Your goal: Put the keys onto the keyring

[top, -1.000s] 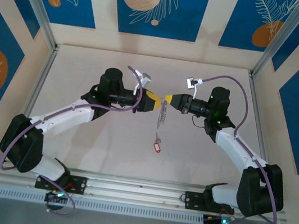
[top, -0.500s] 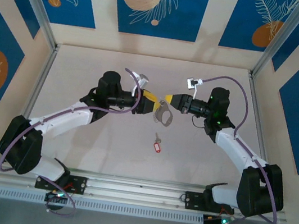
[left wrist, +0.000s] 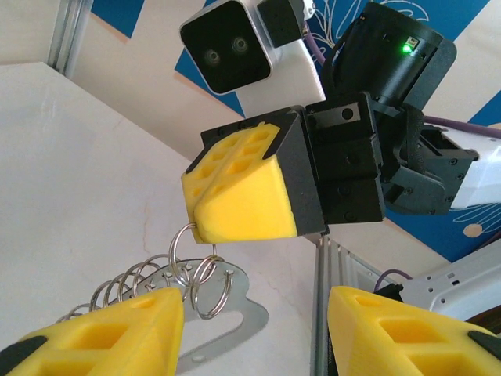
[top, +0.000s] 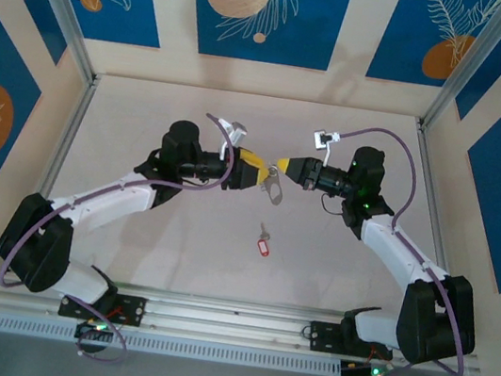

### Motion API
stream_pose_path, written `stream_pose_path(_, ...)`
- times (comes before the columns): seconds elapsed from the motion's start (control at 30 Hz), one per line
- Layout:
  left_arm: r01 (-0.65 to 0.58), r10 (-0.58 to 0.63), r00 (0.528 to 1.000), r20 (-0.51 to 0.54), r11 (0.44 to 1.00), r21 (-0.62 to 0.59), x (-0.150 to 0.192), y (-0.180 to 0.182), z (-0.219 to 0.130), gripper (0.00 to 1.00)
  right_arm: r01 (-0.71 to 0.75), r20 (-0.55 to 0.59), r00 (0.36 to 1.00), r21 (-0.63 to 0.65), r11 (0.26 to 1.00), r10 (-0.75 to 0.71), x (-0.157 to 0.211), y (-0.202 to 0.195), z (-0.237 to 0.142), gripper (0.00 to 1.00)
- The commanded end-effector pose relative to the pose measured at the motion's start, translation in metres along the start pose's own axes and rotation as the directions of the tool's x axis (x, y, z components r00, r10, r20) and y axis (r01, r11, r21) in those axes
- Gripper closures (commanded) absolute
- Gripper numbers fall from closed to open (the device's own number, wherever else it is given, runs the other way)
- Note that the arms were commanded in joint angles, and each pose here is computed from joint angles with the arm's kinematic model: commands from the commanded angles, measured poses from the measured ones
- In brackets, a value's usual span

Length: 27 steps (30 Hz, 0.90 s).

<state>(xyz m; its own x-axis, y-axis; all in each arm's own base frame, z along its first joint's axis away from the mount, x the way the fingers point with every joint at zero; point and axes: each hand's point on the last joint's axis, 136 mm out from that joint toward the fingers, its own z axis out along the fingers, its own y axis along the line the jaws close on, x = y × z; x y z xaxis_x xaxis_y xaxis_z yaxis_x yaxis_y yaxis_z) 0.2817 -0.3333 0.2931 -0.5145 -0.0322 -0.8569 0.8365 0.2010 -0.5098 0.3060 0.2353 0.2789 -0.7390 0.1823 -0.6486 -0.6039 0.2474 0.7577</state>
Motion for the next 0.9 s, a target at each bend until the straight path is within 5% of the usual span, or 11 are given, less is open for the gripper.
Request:
stream_pose_path(0.0,0.0,0.0,1.0,0.012,1.0,0.031,-0.0016,0.0009,0.0011,0.49,-0.005,0.007,1.0,0.001,1.0,0.005,0.0011,0.0015,-0.0016,1.0)
stream_pose_path(0.87,0.039,-0.04,0.999,0.01,0.998,0.052,0.0035,0.0084,0.0088,0.5,-0.008,0.011,1.0,0.004,1.0,0.008,0.0015,0.0019,-0.0014,1.0)
